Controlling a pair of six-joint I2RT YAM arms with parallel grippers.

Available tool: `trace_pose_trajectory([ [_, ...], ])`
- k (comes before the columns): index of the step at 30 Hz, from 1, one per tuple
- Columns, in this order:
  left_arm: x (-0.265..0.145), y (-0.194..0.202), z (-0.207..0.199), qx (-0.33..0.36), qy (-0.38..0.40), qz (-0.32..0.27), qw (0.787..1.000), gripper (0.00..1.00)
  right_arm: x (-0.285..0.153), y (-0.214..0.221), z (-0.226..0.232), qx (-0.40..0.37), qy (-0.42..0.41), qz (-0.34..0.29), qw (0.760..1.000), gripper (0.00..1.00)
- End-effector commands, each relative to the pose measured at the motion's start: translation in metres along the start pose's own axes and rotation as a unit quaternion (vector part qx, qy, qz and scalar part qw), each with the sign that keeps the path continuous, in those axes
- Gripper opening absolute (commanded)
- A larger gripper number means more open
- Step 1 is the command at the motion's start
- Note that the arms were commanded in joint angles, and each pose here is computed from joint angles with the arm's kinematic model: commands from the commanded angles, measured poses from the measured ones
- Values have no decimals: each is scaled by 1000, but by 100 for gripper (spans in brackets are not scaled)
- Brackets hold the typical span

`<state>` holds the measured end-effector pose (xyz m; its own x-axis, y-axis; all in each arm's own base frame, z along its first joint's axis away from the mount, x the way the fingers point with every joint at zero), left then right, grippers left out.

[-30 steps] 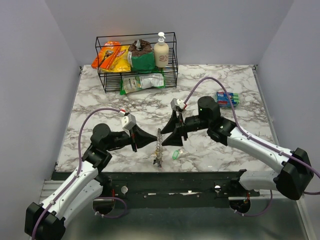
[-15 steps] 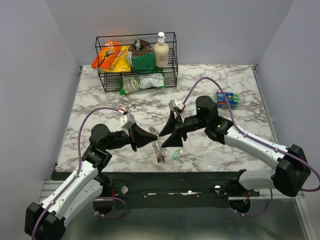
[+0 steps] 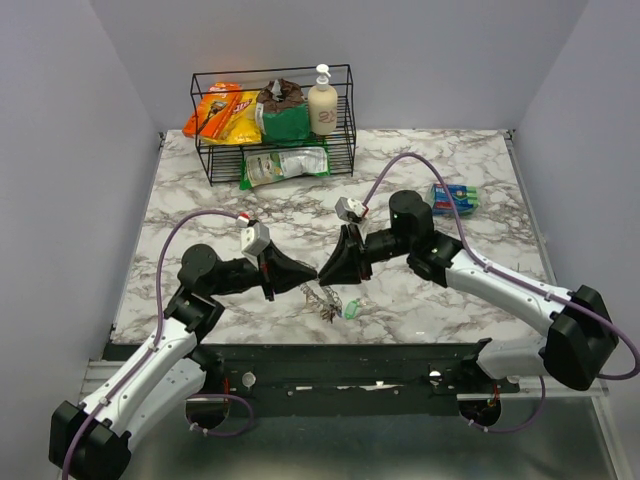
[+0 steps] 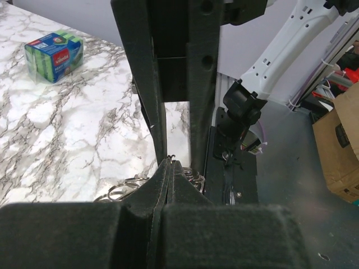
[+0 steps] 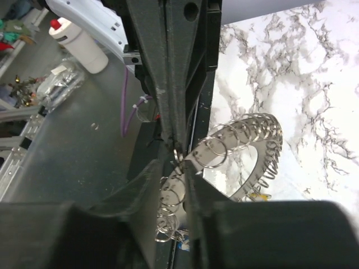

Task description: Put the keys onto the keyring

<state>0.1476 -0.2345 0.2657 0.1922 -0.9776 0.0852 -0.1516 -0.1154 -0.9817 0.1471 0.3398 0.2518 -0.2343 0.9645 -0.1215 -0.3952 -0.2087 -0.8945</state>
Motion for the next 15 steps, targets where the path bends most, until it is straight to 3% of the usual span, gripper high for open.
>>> trace_pose_trajectory([
  [1, 3, -25, -9, 31, 25, -24, 999, 0, 4, -16, 1, -10, -4, -12, 1000, 23],
  [3, 4, -23, -10, 27, 29, -20, 999, 0, 4, -18, -1, -7, 2, -15, 1000, 20],
  [8, 3, -25, -11, 32, 31, -20, 999, 0, 4, -21, -3, -8, 10, -20, 1000, 2],
  [15, 0, -23, -11, 41, 25, 11, 999, 0, 1, -22, -1, -13, 18, -19, 1000, 1],
])
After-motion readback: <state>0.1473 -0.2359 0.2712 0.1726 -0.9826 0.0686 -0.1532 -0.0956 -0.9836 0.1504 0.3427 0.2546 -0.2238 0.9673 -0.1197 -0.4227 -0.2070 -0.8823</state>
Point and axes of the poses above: each gripper's point midway between its finger pads, its own x axis out along the fingers, its own z axis along the line the jaws close on, y = z × x, the point moved 1 cm from there along -x, back along the fingers, and after that the axes turned 7 degrees about x, right-handed, at the moved point
